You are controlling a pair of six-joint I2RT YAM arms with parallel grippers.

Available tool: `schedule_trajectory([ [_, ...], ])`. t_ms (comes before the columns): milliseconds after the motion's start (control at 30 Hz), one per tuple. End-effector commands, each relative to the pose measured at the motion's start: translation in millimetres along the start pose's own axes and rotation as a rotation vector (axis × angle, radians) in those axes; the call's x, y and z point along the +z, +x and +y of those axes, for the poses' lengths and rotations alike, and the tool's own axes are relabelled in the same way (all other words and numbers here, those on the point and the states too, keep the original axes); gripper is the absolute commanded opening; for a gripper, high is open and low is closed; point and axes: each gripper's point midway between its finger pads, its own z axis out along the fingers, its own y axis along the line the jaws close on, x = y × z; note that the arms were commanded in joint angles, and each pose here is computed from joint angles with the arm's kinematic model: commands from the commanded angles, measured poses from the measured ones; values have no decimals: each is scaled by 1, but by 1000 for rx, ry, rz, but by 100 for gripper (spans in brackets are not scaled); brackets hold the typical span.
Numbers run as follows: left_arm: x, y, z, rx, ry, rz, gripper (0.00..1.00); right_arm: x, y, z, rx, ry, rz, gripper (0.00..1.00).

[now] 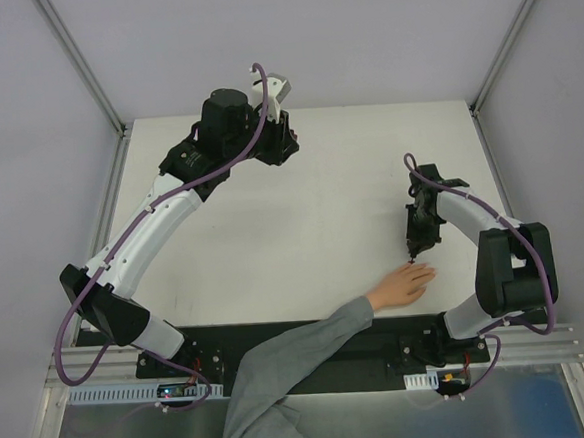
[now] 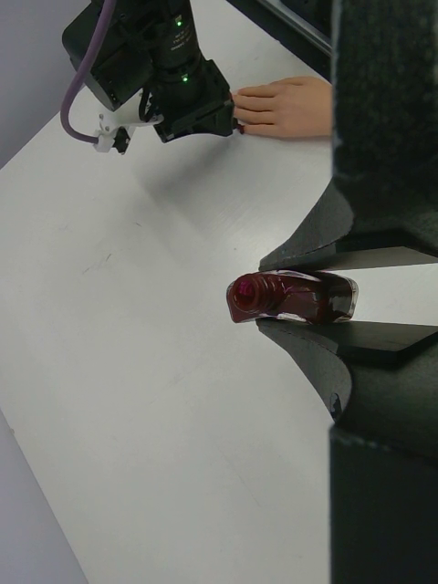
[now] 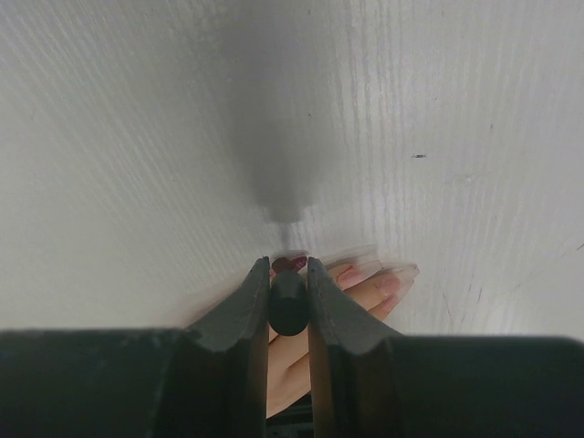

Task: Paint the nails

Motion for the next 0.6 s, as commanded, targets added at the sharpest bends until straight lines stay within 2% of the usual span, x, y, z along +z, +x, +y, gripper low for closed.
schedule_trajectory([
  [0, -13, -17, -6, 29, 3, -62, 0, -6, 7, -5, 16, 17, 7, 0],
  [567, -14, -18, -6, 27, 2, -66, 0, -5, -2, -11, 42, 36, -6, 0],
])
